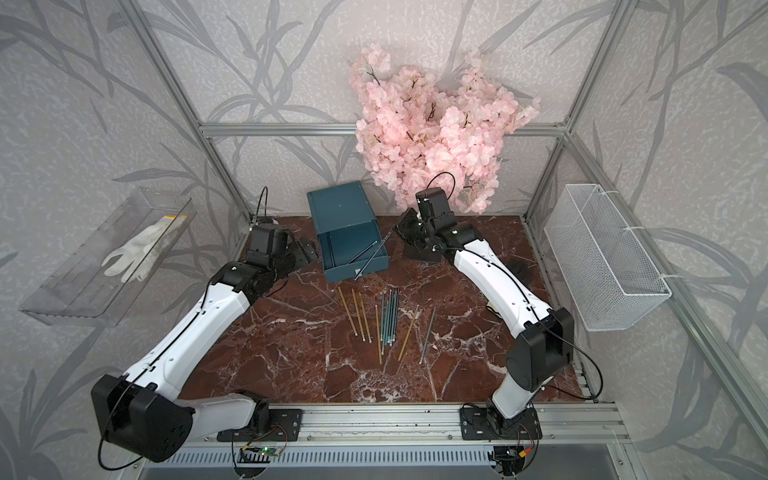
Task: Please place the pencils in the drawer according to their color
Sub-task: Place the pencil in the drawer.
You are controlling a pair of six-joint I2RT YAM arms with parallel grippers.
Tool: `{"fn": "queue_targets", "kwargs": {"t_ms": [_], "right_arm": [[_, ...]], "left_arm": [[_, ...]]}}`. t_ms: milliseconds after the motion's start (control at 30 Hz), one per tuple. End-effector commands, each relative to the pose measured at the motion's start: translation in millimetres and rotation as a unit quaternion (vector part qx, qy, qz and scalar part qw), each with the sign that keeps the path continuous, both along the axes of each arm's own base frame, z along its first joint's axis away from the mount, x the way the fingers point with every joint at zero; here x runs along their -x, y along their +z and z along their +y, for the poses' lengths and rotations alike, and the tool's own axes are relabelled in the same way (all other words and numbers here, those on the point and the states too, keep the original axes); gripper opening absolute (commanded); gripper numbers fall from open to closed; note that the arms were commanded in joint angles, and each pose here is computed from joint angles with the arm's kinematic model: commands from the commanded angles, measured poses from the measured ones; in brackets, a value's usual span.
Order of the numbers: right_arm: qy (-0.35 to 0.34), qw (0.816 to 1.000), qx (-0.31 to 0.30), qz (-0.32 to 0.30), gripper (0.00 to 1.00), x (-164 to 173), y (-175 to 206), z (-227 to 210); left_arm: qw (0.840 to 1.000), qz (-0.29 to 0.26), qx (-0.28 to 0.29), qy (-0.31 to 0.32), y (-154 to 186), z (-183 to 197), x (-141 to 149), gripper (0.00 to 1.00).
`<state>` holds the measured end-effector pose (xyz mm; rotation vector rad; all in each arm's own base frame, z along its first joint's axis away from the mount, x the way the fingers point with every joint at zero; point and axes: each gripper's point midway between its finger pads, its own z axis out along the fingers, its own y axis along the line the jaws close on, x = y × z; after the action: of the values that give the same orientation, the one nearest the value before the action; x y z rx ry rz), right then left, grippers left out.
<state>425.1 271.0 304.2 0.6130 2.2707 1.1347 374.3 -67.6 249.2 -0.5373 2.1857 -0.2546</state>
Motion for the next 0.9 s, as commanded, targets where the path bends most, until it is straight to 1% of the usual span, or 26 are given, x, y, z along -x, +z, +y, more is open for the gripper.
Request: {"fn": "queue_targets", "kwargs": {"t_ms": [0, 200, 433, 600, 867], "right_arm": [[-0.032, 0.999, -0.021, -0.013, 0.00, -25, 3, 11], [-0.056, 0.998, -0.029, -0.023, 0.00, -54, 1, 21], [-0.059, 0.998, -0.003, -0.029, 0.00, -78, -6, 35], [-0.039, 0.998, 0.036, -0.035, 0.00, -80, -16, 51], [0.006, 0.996, 0.088, -0.033, 0.00, -66, -38, 78]], "left_arm": [[1.000, -0.008, -0.003, 0.008, 11, 4, -3, 1.00], [1.000, -0.005, -0.002, 0.005, 10, 3, -2, 1.00], [1.000, -0.002, 0.000, 0.003, 8, 2, -2, 1.00], [1.000, -0.004, 0.000, 0.002, 9, 2, -3, 1.00], [1.000, -0.003, -0.001, 0.002, 7, 2, -3, 1.00]]}}
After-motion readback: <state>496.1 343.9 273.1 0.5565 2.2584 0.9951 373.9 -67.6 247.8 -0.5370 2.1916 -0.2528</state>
